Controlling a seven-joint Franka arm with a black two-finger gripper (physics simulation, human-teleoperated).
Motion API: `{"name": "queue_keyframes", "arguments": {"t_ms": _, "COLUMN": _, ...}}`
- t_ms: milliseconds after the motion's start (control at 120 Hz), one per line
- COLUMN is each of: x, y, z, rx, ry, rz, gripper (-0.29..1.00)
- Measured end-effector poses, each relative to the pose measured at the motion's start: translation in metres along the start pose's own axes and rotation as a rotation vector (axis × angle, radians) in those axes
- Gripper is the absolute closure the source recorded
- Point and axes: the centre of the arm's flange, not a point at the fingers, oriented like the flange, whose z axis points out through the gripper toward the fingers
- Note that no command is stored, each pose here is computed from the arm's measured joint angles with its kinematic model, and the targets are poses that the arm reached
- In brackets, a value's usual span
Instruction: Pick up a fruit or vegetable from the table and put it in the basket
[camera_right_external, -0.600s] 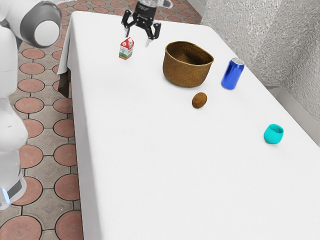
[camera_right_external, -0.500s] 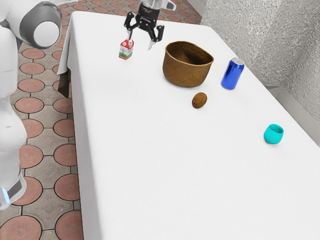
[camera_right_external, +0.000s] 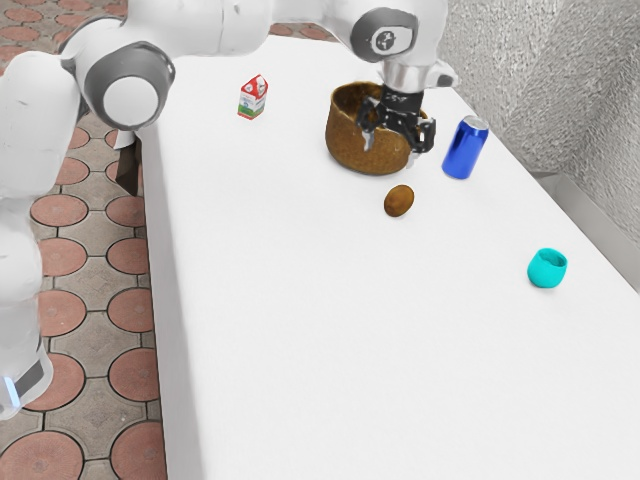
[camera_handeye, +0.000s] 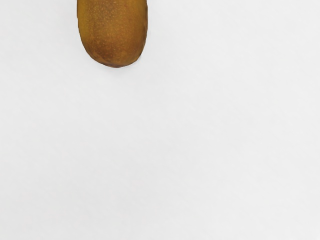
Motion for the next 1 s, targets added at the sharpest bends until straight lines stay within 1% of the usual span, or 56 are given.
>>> {"name": "queue_keyframes", "arguments": {"t_ms": 42, "x": -0.007, "y": 0.034, "z": 0.012, "rx": -0.037, "ry": 0.037, "rz": 0.042, "gripper": 0.00}}
{"name": "queue_keyframes", "arguments": {"t_ms": 83, "x": -0.011, "y": 0.053, "z": 0.015, "rx": -0.070, "ry": 0.075, "rz": 0.062, "gripper": 0.00}}
{"name": "queue_keyframes", "arguments": {"t_ms": 142, "x": -0.010, "y": 0.065, "z": 0.014, "rx": -0.105, "ry": 0.122, "rz": 0.068, "gripper": 0.00}}
{"name": "queue_keyframes", "arguments": {"t_ms": 183, "x": -0.005, "y": 0.064, "z": 0.012, "rx": -0.117, "ry": 0.155, "rz": 0.064, "gripper": 0.00}}
{"name": "queue_keyframes", "arguments": {"t_ms": 217, "x": 0.001, "y": 0.060, "z": 0.012, "rx": -0.115, "ry": 0.182, "rz": 0.063, "gripper": 0.00}}
{"name": "queue_keyframes", "arguments": {"t_ms": 300, "x": 0.020, "y": 0.040, "z": 0.012, "rx": -0.086, "ry": 0.244, "rz": 0.054, "gripper": 0.00}}
{"name": "queue_keyframes", "arguments": {"t_ms": 383, "x": 0.034, "y": 0.012, "z": 0.007, "rx": -0.045, "ry": 0.266, "rz": 0.031, "gripper": 0.00}}
{"name": "queue_keyframes", "arguments": {"t_ms": 433, "x": 0.037, "y": -0.010, "z": 0.003, "rx": -0.006, "ry": 0.269, "rz": 0.012, "gripper": 0.00}}
{"name": "queue_keyframes", "arguments": {"t_ms": 525, "x": 0.025, "y": -0.046, "z": 0.000, "rx": 0.059, "ry": 0.250, "rz": -0.012, "gripper": 0.00}}
{"name": "queue_keyframes", "arguments": {"t_ms": 650, "x": 0.014, "y": -0.074, "z": 0.020, "rx": 0.109, "ry": 0.209, "rz": -0.027, "gripper": 0.00}}
{"name": "queue_keyframes", "arguments": {"t_ms": 800, "x": 0.028, "y": -0.099, "z": 0.051, "rx": 0.136, "ry": 0.187, "rz": -0.052, "gripper": 0.00}}
{"name": "queue_keyframes", "arguments": {"t_ms": 875, "x": 0.025, "y": -0.085, "z": 0.053, "rx": 0.123, "ry": 0.196, "rz": -0.026, "gripper": 0.00}}
{"name": "queue_keyframes", "arguments": {"t_ms": 942, "x": 0.032, "y": -0.078, "z": 0.082, "rx": 0.127, "ry": 0.180, "rz": -0.013, "gripper": 0.00}}
{"name": "queue_keyframes", "arguments": {"t_ms": 1000, "x": 0.052, "y": -0.094, "z": 0.105, "rx": 0.137, "ry": 0.171, "rz": -0.040, "gripper": 0.00}}
